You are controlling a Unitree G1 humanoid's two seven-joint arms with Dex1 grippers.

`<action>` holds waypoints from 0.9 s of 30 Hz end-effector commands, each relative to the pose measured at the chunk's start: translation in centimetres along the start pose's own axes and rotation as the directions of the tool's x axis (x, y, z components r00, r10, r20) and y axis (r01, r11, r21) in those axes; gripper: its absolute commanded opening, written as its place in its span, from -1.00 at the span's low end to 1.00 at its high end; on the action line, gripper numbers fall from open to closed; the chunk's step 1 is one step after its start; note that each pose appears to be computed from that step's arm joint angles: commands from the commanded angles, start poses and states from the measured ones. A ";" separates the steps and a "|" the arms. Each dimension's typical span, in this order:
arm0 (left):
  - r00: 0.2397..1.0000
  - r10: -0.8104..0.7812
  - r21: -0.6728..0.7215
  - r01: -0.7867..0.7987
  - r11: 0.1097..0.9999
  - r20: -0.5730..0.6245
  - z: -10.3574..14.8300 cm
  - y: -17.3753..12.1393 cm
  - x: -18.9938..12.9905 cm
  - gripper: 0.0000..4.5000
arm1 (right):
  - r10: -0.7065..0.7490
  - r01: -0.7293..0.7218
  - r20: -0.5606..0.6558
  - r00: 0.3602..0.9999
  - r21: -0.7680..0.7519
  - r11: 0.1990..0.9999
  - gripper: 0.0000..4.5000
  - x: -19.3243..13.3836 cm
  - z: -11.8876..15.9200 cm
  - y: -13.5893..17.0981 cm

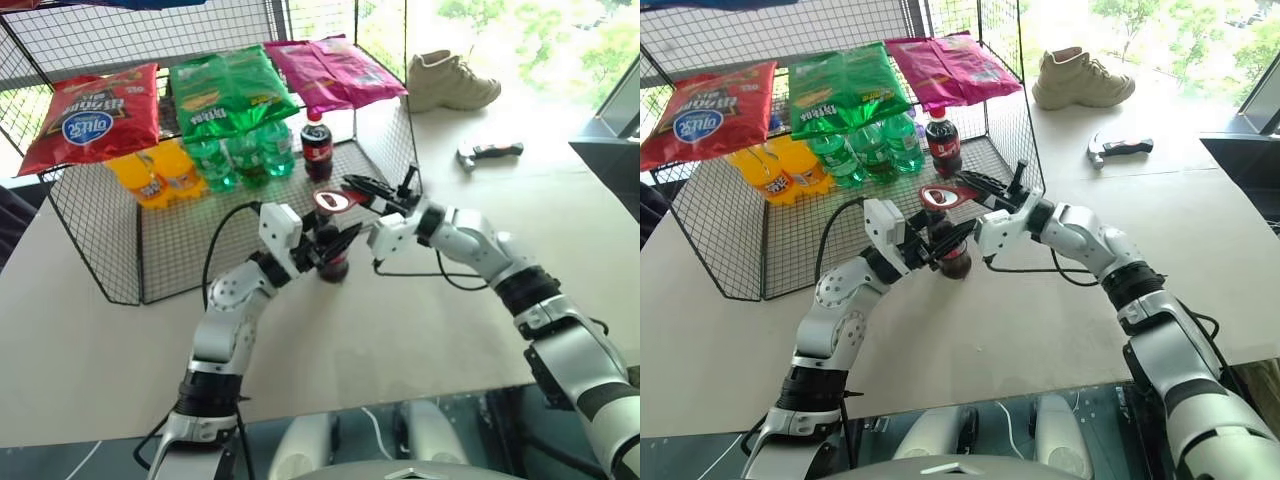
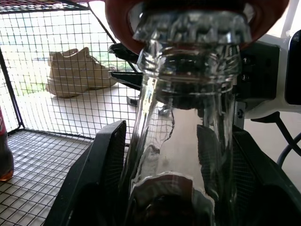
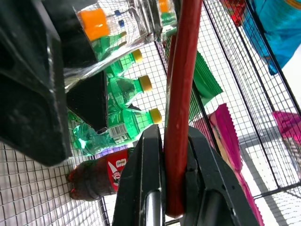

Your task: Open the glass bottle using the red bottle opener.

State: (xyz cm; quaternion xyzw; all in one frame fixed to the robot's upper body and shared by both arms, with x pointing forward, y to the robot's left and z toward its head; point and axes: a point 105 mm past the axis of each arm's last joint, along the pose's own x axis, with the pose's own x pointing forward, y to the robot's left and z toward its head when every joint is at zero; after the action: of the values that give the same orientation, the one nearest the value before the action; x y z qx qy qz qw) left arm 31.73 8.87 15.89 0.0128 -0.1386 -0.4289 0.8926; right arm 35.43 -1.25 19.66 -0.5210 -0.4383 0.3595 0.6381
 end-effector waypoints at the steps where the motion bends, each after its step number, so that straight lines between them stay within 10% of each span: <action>1: 0.999 -0.044 -0.019 0.043 0.999 -0.012 -0.4 -1.1 0.8 0.00 | 0.075 -0.070 0.061 0.995 -0.078 0.994 -1.00 0.6 0.8 0.0; 27: 0.997 -0.070 -0.043 0.069 0.997 -0.026 -1.0 -1.5 1.1 0.00 | 0.039 -0.048 -0.042 0.998 -0.239 0.970 -1.00 -0.5 -3.0 -3.2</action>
State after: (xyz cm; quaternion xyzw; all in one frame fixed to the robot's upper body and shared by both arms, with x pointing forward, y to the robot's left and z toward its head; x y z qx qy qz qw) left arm 32.08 8.59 16.04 0.0071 -0.1370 -0.4275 0.8935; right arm 36.62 -1.81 20.85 -0.5714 -0.4652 0.3442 0.5820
